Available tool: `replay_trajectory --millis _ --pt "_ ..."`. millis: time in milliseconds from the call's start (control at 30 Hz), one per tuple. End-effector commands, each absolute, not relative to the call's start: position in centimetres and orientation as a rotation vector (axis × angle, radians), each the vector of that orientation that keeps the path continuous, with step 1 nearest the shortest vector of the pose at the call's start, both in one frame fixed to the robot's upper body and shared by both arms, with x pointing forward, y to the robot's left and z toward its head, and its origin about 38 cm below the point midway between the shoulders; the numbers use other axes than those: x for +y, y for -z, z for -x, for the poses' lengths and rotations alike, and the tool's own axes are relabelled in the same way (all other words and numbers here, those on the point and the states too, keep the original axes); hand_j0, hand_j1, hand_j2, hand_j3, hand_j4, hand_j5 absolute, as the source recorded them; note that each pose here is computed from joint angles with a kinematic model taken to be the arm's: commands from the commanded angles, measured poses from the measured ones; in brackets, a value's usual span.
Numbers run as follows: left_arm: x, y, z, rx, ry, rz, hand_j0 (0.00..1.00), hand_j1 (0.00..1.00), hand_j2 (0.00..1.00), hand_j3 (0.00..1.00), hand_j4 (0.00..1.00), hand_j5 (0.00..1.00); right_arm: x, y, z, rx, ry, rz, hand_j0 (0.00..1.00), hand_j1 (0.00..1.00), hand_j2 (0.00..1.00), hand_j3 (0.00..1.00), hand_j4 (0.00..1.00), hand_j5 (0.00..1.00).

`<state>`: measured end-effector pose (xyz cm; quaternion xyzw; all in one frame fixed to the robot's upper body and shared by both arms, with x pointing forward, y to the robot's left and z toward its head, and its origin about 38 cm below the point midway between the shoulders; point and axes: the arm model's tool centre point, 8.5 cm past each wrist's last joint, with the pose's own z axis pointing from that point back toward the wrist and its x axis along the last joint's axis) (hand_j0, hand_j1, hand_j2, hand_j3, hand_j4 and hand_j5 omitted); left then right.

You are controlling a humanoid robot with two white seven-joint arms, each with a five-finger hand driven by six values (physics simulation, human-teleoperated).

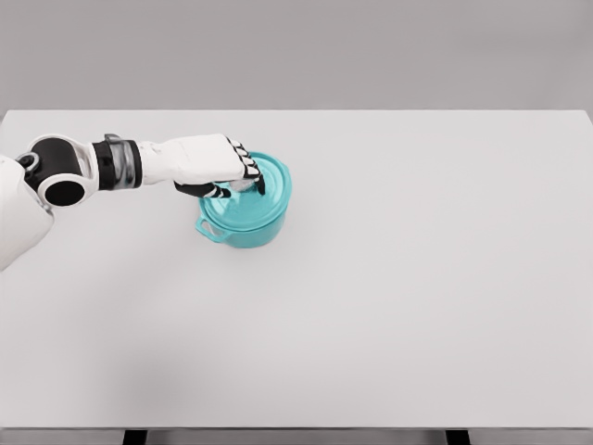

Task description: Cover the pot with left arm

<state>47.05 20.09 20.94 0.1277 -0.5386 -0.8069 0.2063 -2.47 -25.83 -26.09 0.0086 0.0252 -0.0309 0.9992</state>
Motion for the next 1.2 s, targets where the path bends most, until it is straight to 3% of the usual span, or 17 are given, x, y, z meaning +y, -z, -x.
replay_trajectory --millis 0,1167 --pt "20.13 -21.02 -47.08 -1.505 2.24 -0.354 0.67 0.67 0.67 0.67 0.67 0.67 -25.81 26.09 2.49 0.051 0.062 -0.018 1.0 1.0 1.0 1.0 1.0 1.0" --pt "19.95 -21.65 -46.94 -1.528 2.238 -0.358 0.8 0.8 0.8 0.8 0.8 0.8 -25.83 26.1 2.44 0.049 0.062 -0.017 1.0 1.0 1.0 1.0 1.0 1.0"
